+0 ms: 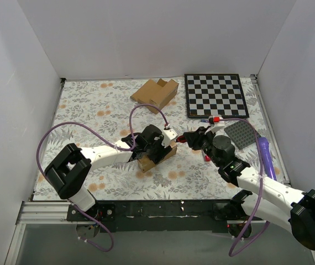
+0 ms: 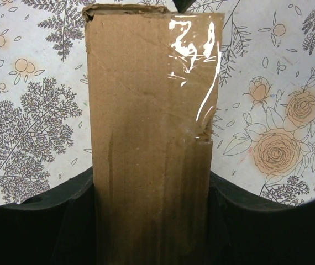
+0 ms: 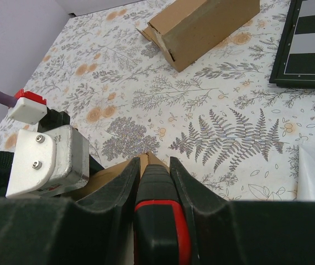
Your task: Unpack the express box
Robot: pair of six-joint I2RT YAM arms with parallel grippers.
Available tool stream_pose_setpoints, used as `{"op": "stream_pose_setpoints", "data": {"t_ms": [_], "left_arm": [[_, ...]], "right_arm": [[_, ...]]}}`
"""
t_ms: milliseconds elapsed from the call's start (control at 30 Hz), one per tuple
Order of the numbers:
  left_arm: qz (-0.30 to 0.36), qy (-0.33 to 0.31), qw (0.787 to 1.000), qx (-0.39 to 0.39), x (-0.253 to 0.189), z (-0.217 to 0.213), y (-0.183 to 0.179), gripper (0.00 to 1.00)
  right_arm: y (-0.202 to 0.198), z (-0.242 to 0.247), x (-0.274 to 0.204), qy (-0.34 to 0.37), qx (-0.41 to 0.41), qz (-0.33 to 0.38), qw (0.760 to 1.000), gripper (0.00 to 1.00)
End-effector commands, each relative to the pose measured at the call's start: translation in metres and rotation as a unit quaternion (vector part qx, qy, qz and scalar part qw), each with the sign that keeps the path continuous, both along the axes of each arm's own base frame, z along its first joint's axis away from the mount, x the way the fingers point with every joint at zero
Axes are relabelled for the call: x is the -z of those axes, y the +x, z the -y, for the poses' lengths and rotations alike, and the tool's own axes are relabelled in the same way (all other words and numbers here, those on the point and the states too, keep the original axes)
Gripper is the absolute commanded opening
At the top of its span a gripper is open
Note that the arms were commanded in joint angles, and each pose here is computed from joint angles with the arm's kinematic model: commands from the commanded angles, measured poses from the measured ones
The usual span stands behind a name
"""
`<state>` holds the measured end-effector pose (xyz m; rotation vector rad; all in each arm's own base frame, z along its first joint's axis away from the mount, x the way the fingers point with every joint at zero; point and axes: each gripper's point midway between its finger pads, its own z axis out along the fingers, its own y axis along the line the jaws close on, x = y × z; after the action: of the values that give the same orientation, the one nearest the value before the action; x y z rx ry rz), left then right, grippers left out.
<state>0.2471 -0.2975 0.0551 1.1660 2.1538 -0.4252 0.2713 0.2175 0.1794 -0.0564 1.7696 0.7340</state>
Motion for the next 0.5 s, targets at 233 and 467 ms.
{"op": "stream_pose_setpoints", "data": {"t_ms": [233, 467], "left_arm": [[-0.053, 0.053, 0.997, 0.020, 0.029, -0.022, -0.030, 0.48], [-0.054, 0.052, 0.997, 0.019, 0.030, -0.021, -0.030, 0.47]], "right_arm": [[0.012, -0.004, -0.049, 0.050, 0.013, 0.065, 0.997, 0.01], [0.013, -0.010, -0.032, 0.036, 0.003, 0.047, 0.998, 0.01]]}}
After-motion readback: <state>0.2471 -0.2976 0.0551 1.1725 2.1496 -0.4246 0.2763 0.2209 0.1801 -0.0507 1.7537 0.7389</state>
